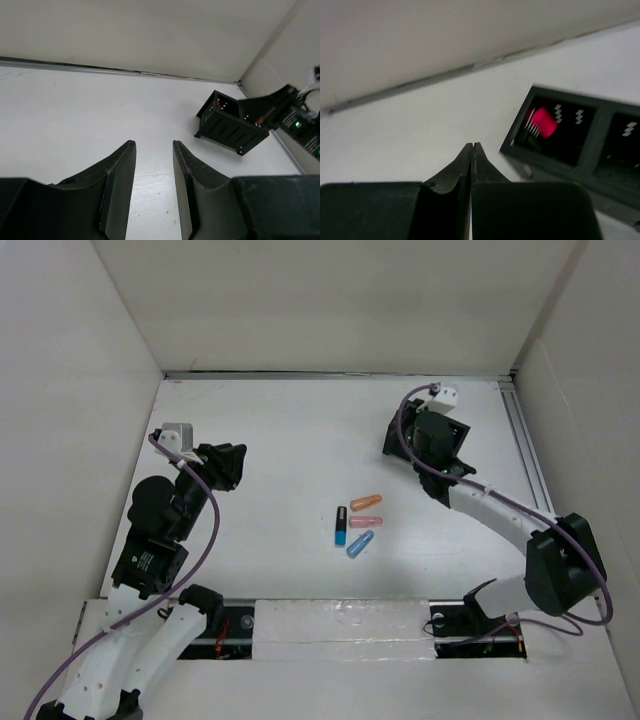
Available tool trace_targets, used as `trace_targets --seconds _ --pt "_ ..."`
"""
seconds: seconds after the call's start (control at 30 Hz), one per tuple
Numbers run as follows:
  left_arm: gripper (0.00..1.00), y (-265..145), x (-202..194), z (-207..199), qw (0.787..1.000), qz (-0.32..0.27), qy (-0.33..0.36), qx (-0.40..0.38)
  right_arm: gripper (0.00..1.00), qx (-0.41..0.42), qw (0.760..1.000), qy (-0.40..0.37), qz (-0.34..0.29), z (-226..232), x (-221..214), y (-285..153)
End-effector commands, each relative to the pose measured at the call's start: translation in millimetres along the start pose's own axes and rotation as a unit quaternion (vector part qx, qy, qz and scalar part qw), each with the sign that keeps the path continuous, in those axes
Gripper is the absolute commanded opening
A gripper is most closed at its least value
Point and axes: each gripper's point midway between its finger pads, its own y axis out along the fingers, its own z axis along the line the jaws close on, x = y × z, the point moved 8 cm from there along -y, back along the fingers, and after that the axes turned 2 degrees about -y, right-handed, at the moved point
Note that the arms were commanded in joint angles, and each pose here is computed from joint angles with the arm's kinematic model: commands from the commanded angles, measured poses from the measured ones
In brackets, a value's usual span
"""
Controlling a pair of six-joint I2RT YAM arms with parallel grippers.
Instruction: Organize the desk
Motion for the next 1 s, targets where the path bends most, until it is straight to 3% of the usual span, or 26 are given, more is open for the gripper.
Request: trace_targets --seconds 0.0,0.1,0.23,0.3,0.43,0.5,0.63,0.7,0.77,0.97 --pt "0.32 -0.5 7.8 0.7 1.0 -0.025 0.006 0.008 0.0 0.089 0.989 0.009 0.115 20.6 -65.0 -28.4" --pt "0.32 -1.8 8.5 1.2 1.0 -0.029 0.007 0.01 0.0 0.116 0.973 -0.037 0.195 34.7 -100.4 -56.8" --pt "0.32 -2.0 8.8 0.2 1.0 -0.028 0.006 0.006 0.01 0.116 0.954 -0.098 0.258 31.2 -133.0 -96.2" --pt "0.32 -2.2 9.2 -0.3 1.0 -0.028 0.006 0.004 0.09 0.108 0.946 -0.107 0.288 20.2 -144.2 -105.3" --pt "0.32 -1.3 8.3 -1.1 1.0 -0.025 0.006 -0.001 0.53 0.107 0.935 -0.108 0.319 3.9 -169.1 -107.9" --pt "0.32 -0.1 6.6 0.0 1.0 -0.022 0.006 0.003 0.66 0.115 0.933 -0.107 0.325 8.8 -176.0 -98.9" --pt "0.32 -1.9 8.0 -0.2 1.0 -0.026 0.006 0.003 0.72 0.122 0.932 -0.104 0.324 18.3 -176.5 -90.4" --pt "0.32 -3.7 9.2 0.0 1.0 -0.03 0.005 0.005 0.83 0.117 0.934 -0.093 0.324 17.6 -176.5 -83.5" --pt "0.32 -3.7 9.2 -0.1 1.0 -0.03 0.005 0.004 0.87 0.113 0.933 -0.091 0.328 14.6 -179.3 -80.7" --pt "0.32 -3.3 9.7 -1.1 1.0 -0.029 0.005 0.0 0.88 0.102 0.933 -0.059 0.341 4.9 -193.6 -65.9"
